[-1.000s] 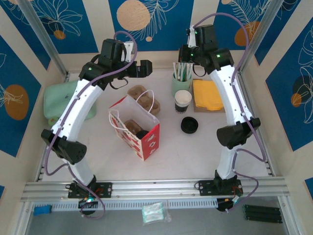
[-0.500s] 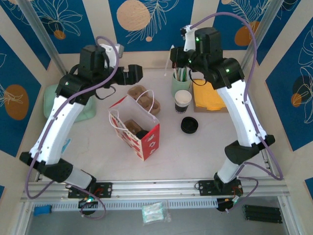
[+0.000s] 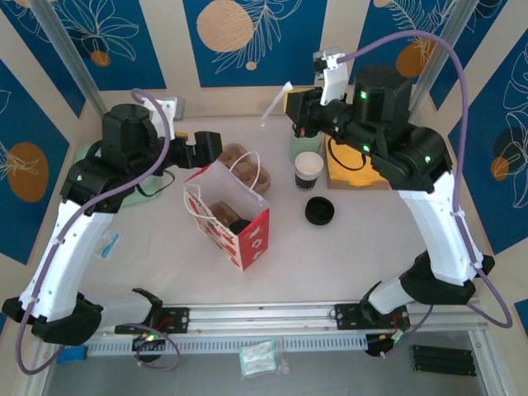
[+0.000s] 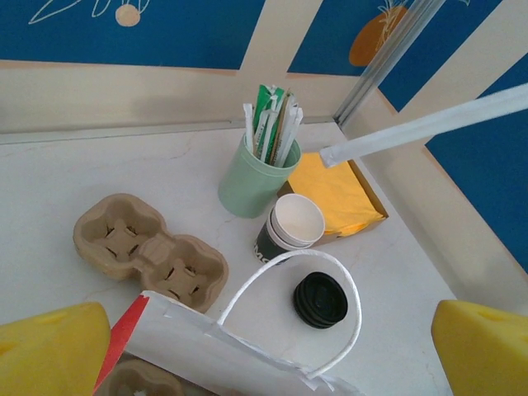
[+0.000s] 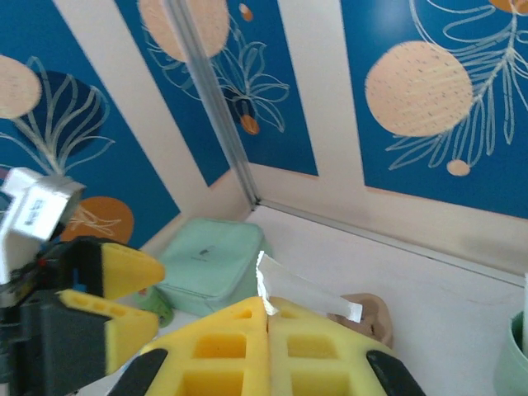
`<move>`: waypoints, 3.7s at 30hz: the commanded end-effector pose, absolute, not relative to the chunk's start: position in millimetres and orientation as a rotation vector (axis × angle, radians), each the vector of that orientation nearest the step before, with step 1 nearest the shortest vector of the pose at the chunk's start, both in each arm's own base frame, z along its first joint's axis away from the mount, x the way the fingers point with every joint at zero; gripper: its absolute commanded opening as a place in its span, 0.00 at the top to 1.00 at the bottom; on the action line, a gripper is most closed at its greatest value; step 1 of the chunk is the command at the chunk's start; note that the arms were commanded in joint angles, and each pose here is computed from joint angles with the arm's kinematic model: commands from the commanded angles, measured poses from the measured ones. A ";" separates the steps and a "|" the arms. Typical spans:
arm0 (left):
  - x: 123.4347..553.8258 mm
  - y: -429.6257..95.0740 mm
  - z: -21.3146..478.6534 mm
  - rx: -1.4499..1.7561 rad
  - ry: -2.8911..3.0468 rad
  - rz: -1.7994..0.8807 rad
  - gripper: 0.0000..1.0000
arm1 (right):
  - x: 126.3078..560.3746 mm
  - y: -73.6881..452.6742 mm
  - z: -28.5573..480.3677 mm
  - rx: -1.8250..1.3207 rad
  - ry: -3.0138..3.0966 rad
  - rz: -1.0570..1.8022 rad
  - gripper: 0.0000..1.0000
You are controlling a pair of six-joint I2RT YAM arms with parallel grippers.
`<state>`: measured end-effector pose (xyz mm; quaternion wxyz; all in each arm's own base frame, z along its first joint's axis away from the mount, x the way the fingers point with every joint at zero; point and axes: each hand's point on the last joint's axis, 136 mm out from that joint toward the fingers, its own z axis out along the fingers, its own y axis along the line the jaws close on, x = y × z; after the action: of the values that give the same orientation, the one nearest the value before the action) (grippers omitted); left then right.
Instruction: Pack the takeout coffee
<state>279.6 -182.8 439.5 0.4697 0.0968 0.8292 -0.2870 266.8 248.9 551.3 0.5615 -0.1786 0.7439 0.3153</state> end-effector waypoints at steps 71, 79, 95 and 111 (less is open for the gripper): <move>244.9 -149.4 394.1 0.167 2.096 -0.618 0.01 | 212.0 406.5 294.5 -0.993 2.581 0.680 0.71; 246.1 -150.0 398.8 0.154 2.087 -0.630 0.01 | 211.5 401.6 315.2 -0.964 2.534 0.709 0.68; 251.1 -158.8 418.1 0.150 2.046 -0.689 0.01 | 215.1 370.7 360.1 -0.842 2.391 0.705 0.31; 268.8 -200.0 440.2 0.185 2.011 -0.777 0.01 | 248.3 297.0 379.1 -0.481 2.269 0.804 0.25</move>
<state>267.6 -188.0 415.5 0.4459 0.0678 0.8420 -0.2960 241.7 308.2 355.7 0.3016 -0.2220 0.8873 0.2692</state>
